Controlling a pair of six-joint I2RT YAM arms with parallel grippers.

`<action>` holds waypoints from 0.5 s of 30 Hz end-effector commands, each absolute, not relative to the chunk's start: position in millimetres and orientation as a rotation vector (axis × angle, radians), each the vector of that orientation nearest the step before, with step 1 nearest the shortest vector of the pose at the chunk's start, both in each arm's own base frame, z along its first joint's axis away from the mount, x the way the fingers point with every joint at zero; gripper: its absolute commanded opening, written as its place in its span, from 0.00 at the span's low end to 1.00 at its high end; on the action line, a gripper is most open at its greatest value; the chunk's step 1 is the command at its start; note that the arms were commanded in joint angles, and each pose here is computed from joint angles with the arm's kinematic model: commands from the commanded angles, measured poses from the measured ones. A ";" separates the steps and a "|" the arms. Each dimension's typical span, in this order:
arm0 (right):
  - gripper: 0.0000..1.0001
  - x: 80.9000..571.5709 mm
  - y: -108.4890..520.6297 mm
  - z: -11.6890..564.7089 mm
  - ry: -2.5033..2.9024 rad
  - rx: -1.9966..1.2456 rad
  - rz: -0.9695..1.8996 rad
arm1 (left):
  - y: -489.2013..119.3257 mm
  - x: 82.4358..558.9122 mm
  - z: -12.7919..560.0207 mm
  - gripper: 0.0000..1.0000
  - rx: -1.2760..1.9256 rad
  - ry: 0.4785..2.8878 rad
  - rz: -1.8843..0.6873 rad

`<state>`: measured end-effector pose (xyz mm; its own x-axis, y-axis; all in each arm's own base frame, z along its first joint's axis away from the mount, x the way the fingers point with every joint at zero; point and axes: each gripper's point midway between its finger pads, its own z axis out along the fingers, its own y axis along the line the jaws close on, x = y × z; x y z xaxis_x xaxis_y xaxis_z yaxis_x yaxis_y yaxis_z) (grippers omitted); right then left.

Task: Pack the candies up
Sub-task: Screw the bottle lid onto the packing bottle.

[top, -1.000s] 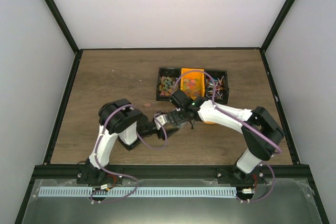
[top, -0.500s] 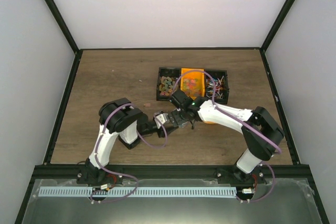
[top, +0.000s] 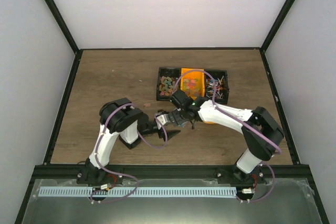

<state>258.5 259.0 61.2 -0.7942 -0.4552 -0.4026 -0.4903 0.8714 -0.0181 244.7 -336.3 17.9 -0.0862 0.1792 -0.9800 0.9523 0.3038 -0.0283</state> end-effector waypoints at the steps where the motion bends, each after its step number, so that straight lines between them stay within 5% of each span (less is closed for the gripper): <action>1: 0.88 153.8 302.8 -15.9 2.779 -1.212 0.440 | -369.6 180.5 -2.5 1.00 1.181 1.443 -1.187; 15: 0.88 140.7 298.2 9.3 2.763 -1.227 0.496 | -341.3 151.5 26.4 1.00 1.241 1.405 -1.169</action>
